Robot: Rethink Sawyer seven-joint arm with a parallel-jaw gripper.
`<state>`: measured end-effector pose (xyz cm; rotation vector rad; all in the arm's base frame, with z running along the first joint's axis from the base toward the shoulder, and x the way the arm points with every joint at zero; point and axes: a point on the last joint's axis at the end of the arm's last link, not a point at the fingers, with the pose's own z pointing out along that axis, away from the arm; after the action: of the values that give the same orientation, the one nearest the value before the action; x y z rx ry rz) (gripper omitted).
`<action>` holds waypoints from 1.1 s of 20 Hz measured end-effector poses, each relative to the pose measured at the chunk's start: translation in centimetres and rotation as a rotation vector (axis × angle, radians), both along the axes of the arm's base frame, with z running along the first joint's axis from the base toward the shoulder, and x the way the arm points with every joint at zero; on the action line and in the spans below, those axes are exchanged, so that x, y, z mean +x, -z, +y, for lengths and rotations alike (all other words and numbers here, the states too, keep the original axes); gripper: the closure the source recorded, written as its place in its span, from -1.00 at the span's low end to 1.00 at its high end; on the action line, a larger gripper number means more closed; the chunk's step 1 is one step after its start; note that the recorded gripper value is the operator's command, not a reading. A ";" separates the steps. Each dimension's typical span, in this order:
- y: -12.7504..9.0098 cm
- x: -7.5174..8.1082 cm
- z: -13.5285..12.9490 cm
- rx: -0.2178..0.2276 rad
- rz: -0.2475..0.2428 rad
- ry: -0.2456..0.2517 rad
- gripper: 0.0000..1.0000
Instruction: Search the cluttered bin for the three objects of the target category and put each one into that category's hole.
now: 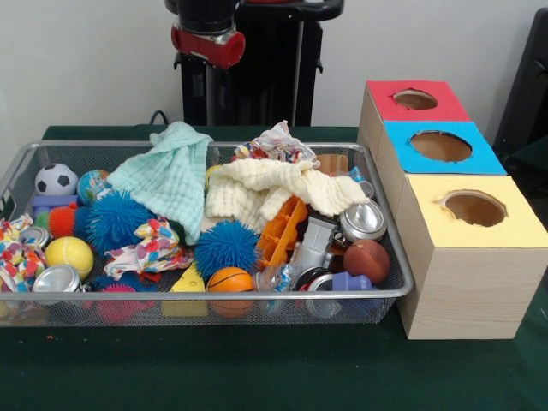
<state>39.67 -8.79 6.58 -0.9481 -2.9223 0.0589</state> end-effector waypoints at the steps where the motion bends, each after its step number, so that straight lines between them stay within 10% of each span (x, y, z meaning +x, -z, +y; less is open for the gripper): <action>1: 0.0 -0.1 0.1 0.001 0.000 -0.006 -1.00; 12: 0.2 0.0 1.2 0.004 -0.005 -0.023 -1.00; 22: 3.8 -1.2 3.9 -0.040 -0.015 0.059 -1.00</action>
<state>38.48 -4.88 2.82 -1.0442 -2.9151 0.1079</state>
